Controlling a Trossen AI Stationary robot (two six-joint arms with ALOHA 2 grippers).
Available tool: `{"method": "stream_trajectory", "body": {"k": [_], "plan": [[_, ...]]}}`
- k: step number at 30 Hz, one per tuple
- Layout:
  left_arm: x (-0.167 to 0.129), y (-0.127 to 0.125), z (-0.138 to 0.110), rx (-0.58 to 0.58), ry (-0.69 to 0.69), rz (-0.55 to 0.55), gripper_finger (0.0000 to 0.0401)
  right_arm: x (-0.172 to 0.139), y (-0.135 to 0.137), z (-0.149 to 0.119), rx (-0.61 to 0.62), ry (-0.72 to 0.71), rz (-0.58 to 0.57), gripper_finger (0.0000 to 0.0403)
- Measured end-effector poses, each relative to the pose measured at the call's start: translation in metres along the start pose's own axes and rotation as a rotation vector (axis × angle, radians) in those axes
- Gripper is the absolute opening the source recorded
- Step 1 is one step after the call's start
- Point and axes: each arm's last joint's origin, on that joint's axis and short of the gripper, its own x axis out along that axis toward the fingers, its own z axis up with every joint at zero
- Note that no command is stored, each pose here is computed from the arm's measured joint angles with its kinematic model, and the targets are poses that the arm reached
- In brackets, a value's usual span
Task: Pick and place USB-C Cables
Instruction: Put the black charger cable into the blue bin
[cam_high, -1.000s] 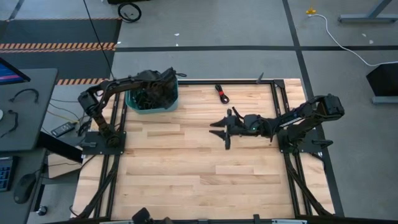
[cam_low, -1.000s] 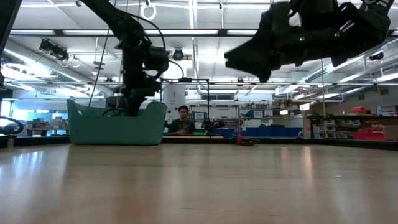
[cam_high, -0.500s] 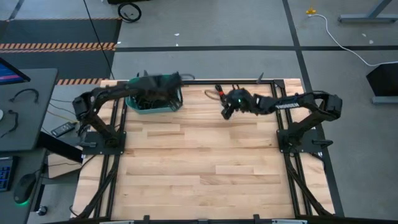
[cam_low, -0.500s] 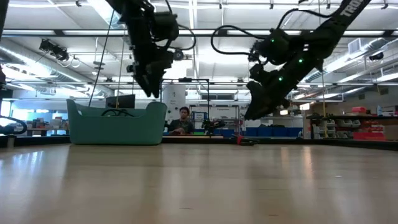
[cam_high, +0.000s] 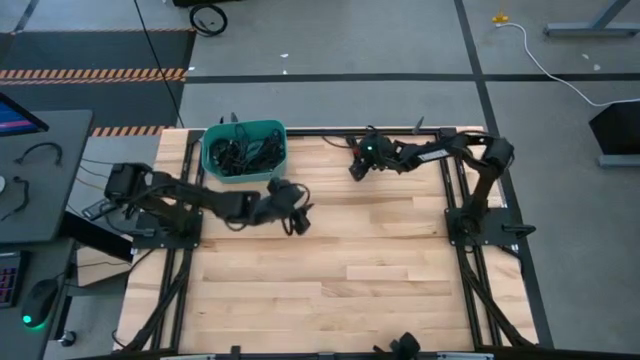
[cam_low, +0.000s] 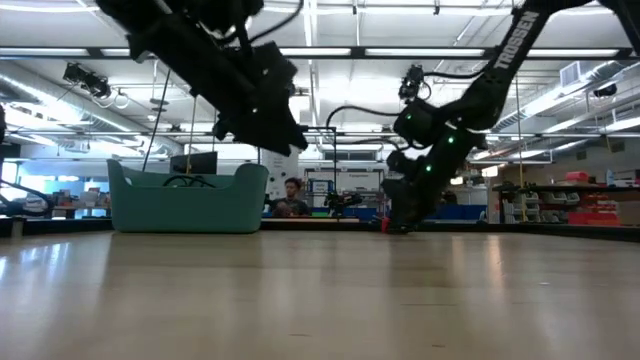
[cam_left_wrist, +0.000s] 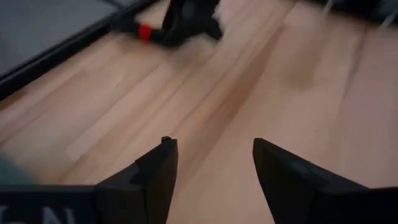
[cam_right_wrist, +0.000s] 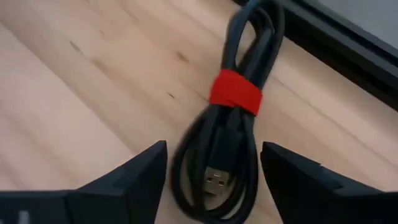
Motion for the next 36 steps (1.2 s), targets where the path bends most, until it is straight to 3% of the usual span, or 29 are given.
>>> {"method": "stream_trajectory", "body": {"k": [5, 11, 15, 18, 21, 24, 27, 31, 33, 36], "plan": [[-0.015, -0.023, -0.008, -0.024, -0.082, -0.021, 0.0204, 0.009, 0.01, 0.008, -0.049, 0.088, -0.045, 0.0213], [-0.026, -0.034, -0.018, -0.045, -0.1, 0.031, 0.0192, 0.013, 0.014, 0.007, -0.089, 0.151, 0.011, 0.0085], [-0.031, -0.036, -0.027, -0.058, -0.061, 0.059, 0.0184, 0.001, 0.026, 0.002, -0.142, 0.158, 0.061, 0.0076], [-0.034, -0.038, -0.033, -0.049, -0.035, 0.06, 0.0176, -0.014, 0.044, -0.007, -0.184, 0.123, 0.164, 0.0076], [-0.036, -0.039, -0.041, -0.053, -0.056, 0.049, 0.0169, -0.032, 0.067, -0.014, -0.223, -0.003, 0.316, 0.007], [-0.037, -0.035, -0.054, -0.046, -0.091, 0.049, 0.0164, -0.049, 0.091, -0.03, -0.262, -0.173, 0.476, 0.0024], [-0.04, -0.031, -0.066, -0.055, -0.198, 0.003, 0.0163, -0.067, 0.112, -0.052, -0.294, -0.349, 0.656, 0.0022], [-0.05, -0.027, -0.071, -0.005, -0.392, -0.212, 0.0167, -0.094, 0.134, -0.071, -0.342, -0.606, 0.855, 0.0022], [-0.055, -0.025, -0.068, 0.039, -0.489, -0.343, 0.0172, -0.105, 0.142, -0.077, -0.379, -0.703, 0.903, 0.0022], [-0.058, -0.027, -0.061, 0.097, -0.586, -0.445, 0.0186, -0.118, 0.155, -0.076, -0.422, -0.813, 0.945, 0.0022]]}}
